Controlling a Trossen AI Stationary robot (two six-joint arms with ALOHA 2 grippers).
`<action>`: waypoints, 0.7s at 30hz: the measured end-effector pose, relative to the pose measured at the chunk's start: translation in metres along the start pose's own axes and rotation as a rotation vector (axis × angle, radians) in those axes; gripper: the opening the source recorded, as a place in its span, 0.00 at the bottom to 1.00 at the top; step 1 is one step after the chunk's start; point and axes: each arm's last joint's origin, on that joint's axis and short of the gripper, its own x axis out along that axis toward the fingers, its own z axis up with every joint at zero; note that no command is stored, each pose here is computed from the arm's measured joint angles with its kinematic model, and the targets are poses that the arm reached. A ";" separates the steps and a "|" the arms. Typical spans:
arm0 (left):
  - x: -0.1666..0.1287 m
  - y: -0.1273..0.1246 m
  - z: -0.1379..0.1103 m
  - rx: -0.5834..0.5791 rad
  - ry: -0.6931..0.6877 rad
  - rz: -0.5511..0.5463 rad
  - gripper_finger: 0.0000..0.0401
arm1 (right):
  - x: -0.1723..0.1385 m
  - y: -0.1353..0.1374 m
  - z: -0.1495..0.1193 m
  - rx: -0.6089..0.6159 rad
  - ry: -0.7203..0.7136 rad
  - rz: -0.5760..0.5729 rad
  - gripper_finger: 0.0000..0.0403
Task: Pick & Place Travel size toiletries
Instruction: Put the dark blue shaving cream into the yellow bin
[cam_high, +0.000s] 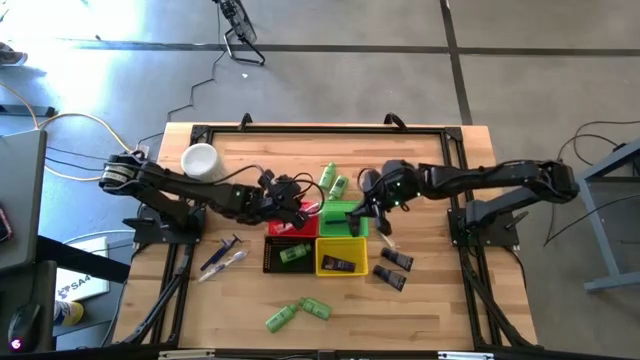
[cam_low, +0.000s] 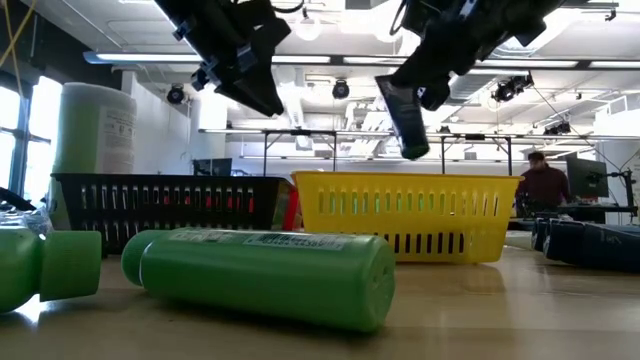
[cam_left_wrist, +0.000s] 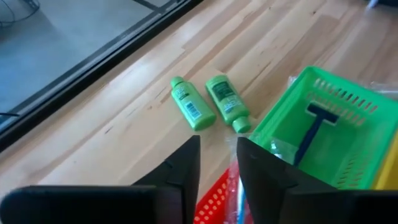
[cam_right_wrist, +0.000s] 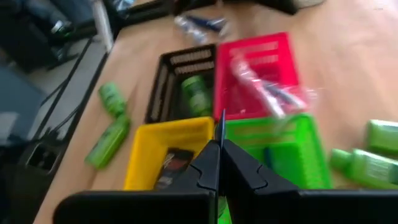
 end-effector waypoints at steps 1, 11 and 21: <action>-0.001 -0.002 0.000 -0.003 -0.005 -0.008 0.24 | 0.002 0.003 -0.002 -0.022 0.018 0.024 0.01; -0.002 -0.003 0.000 -0.001 -0.011 -0.013 0.18 | 0.032 0.020 -0.016 -0.193 0.103 0.161 0.01; -0.002 -0.003 0.000 -0.001 -0.012 -0.011 0.18 | 0.055 0.017 -0.030 -0.205 0.174 0.182 0.01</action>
